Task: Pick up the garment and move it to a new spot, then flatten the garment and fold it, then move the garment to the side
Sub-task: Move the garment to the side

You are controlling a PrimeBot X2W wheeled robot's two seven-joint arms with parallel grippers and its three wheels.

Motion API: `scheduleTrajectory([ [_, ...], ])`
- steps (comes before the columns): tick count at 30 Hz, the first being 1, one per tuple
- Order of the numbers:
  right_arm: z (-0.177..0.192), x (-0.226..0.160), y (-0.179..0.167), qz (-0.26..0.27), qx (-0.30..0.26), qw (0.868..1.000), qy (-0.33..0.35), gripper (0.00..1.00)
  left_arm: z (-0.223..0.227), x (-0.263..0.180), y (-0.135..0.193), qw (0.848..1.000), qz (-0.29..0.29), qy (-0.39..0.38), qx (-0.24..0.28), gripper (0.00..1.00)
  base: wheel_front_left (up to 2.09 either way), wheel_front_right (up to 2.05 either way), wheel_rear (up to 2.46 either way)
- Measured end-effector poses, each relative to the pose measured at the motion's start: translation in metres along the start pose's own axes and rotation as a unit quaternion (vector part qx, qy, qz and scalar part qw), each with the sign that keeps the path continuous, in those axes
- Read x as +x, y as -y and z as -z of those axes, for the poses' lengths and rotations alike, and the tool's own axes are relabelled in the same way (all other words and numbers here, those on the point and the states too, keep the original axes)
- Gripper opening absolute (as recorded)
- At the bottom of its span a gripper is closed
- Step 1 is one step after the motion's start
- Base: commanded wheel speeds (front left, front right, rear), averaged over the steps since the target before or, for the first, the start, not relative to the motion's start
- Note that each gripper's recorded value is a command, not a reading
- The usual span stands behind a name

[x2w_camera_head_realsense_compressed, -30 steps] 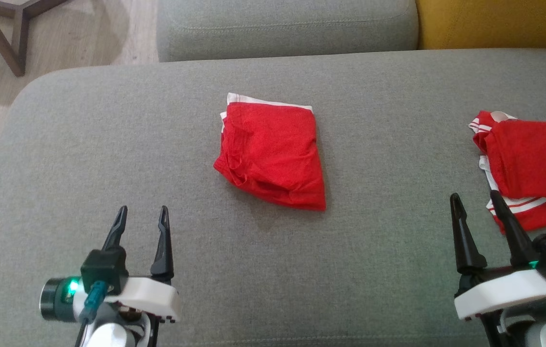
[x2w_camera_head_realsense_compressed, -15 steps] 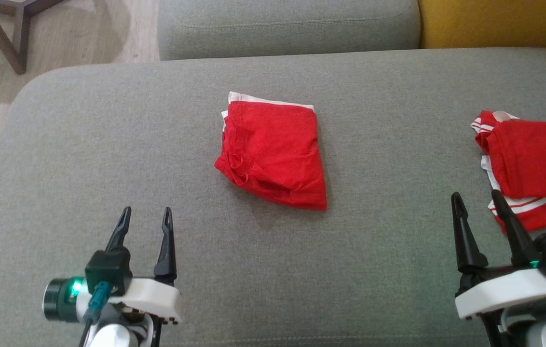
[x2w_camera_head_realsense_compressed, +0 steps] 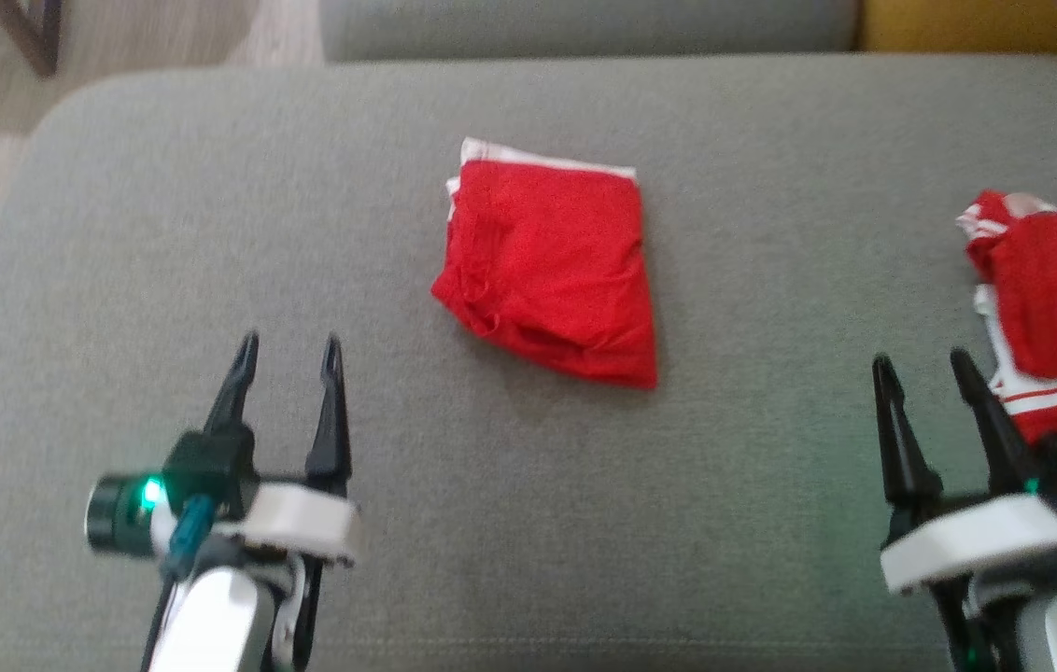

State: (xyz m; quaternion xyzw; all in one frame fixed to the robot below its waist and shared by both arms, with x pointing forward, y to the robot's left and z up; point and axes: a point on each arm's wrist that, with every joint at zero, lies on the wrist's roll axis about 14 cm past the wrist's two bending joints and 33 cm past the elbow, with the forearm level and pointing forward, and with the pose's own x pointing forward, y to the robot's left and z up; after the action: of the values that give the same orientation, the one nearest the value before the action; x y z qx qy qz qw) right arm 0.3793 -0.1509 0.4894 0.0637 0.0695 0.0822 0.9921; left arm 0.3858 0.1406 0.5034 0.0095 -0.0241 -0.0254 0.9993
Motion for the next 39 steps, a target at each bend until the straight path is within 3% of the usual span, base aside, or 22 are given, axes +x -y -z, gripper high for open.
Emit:
scheduleTrajectory([
  [6,0.006,0.053,-0.013,-0.047,-0.017,0.999,-0.012,1.00,-0.006,0.026,-0.001,1.000,-0.004,0.020,0.002,1.00,0.00,0.00,0.00],
  [13,0.045,0.109,-0.054,-0.123,-0.017,0.990,-0.072,1.00,-0.002,0.044,-0.015,0.999,-0.024,0.022,0.008,1.00,0.00,0.00,0.00],
  [18,0.077,0.138,-0.086,-0.170,-0.019,0.977,-0.126,1.00,-0.004,0.050,-0.023,0.999,-0.036,0.027,0.017,1.00,0.00,0.00,0.00],
  [22,0.119,0.139,-0.094,-0.181,-0.026,0.959,-0.214,1.00,-0.003,0.048,-0.028,0.998,-0.045,0.027,0.022,1.00,0.00,0.00,0.00],
  [26,0.125,0.145,-0.095,-0.182,-0.032,0.952,-0.245,0.99,-0.005,0.048,-0.028,0.998,-0.047,0.028,0.019,1.00,0.00,0.00,0.00],
  [27,0.125,0.145,-0.095,-0.182,-0.032,0.952,-0.245,0.73,-0.005,0.048,-0.028,0.998,-0.047,0.028,0.019,1.00,0.00,0.00,0.00],
  [29,0.123,0.147,-0.097,-0.183,-0.031,0.951,-0.249,0.11,-0.005,0.049,-0.026,0.998,-0.044,0.030,0.017,1.00,0.00,0.00,0.00],
  [30,0.122,0.146,-0.097,-0.183,-0.030,0.950,-0.250,0.00,-0.005,0.049,-0.026,0.998,-0.044,0.030,0.017,1.00,0.00,0.00,0.00],
  [39,0.112,0.136,-0.092,-0.190,-0.046,0.953,-0.230,0.00,-0.009,0.056,-0.013,0.999,-0.024,0.039,0.016,1.00,0.00,0.00,0.00],
])
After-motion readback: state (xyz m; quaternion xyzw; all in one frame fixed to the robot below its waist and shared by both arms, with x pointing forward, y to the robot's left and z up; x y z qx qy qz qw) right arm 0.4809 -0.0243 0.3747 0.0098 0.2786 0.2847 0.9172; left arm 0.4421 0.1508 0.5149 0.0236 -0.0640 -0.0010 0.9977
